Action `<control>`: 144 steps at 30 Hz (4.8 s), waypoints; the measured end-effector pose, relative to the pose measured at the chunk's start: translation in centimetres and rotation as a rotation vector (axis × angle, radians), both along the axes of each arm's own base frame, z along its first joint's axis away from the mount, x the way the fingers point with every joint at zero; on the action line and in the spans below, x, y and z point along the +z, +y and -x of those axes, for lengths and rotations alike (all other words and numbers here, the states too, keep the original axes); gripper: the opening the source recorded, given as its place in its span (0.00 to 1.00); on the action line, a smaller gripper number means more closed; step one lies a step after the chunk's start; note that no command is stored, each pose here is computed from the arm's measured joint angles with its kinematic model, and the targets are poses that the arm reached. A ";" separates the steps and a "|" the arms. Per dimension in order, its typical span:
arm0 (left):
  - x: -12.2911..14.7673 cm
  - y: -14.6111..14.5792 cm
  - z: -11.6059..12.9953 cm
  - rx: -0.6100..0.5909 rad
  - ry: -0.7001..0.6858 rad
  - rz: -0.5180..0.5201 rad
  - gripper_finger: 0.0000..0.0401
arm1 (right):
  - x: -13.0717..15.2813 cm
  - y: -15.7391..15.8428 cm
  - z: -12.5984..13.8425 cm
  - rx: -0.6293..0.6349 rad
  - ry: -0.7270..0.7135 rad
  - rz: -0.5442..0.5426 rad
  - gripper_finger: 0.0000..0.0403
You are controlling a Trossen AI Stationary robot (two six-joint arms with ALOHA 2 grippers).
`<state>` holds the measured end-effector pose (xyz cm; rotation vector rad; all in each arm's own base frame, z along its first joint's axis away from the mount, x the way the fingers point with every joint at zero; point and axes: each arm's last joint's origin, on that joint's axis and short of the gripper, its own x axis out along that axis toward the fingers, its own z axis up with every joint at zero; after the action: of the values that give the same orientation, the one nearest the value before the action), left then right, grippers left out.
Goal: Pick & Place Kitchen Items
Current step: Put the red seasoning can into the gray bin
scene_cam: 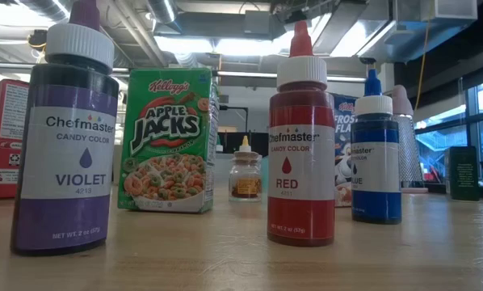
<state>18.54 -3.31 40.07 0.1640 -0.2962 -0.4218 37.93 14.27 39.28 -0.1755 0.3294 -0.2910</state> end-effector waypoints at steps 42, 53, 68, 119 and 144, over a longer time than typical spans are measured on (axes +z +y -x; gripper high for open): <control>-0.4 0.6 -0.1 0.139 0.030 -0.042 0.98 | -0.2 0.0 0.1 -0.004 0.013 -0.006 0.50; -2.3 1.2 -0.6 0.387 0.228 -0.055 0.97 | -1.3 -0.4 0.5 -0.046 0.101 -0.071 0.50; -2.4 1.0 -2.9 0.466 0.602 -0.156 0.97 | -4.9 -2.4 -1.8 -0.073 0.250 -0.163 0.50; -3.8 -0.7 -6.4 0.410 0.586 -0.167 0.97 | -5.1 -3.4 -2.0 -0.079 0.274 -0.177 0.50; -4.0 0.0 -6.7 0.383 0.613 -0.106 0.58 | -5.1 -3.4 -2.0 -0.045 0.291 -0.166 0.50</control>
<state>25.28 -3.35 36.03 0.1819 0.3592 -0.0926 39.93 10.91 34.15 -0.0466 0.6437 -0.2812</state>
